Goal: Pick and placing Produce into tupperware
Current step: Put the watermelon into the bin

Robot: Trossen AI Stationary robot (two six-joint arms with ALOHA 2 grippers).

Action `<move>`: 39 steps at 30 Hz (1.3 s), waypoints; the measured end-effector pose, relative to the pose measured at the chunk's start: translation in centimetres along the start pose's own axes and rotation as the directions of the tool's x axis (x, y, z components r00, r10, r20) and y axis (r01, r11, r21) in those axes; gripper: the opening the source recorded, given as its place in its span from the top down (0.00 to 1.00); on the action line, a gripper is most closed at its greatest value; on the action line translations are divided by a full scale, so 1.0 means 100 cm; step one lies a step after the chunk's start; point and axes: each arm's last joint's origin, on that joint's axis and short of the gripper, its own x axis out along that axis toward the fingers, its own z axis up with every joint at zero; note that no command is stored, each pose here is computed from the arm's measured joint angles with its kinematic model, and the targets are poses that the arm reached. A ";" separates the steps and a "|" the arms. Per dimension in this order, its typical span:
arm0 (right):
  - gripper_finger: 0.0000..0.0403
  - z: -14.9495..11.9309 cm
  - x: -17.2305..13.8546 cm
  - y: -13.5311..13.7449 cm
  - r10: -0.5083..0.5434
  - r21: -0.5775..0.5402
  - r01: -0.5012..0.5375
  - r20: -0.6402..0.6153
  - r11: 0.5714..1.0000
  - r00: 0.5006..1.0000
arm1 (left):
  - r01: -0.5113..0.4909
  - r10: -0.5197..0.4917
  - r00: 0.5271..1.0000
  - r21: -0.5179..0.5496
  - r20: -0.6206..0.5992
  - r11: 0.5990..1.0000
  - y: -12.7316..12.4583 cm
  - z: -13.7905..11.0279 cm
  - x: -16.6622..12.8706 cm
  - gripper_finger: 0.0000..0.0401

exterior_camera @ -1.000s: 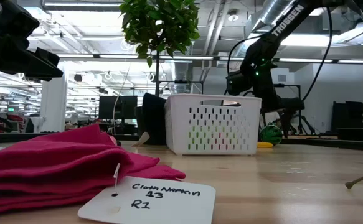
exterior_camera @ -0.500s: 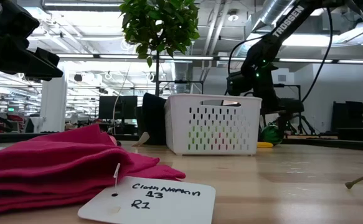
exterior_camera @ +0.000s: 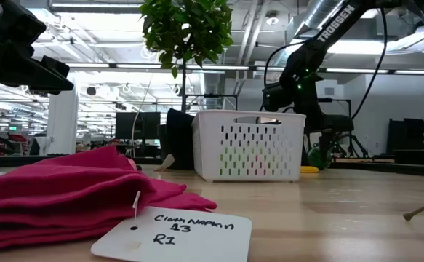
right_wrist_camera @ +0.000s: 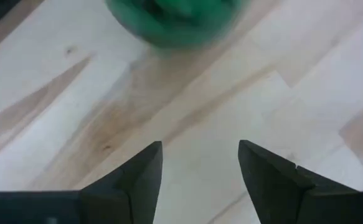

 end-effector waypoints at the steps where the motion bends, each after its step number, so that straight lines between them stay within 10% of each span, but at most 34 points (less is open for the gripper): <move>1: 0.43 -0.001 -0.002 -0.001 -0.010 0.038 0.010 -0.004 0.999 1.000 | 0.000 0.000 1.000 0.000 0.000 1.000 0.000 0.000 0.000 0.75; 14: 0.03 0.020 -0.015 -0.004 -0.072 0.023 0.070 0.070 0.997 0.995 | 0.000 0.000 1.000 0.000 0.000 1.000 0.000 0.000 0.000 0.75; 39: 0.01 0.085 -0.027 0.009 0.031 -0.095 -0.018 0.138 0.995 0.990 | 0.000 0.000 1.000 0.000 0.000 1.000 0.000 0.000 0.000 0.75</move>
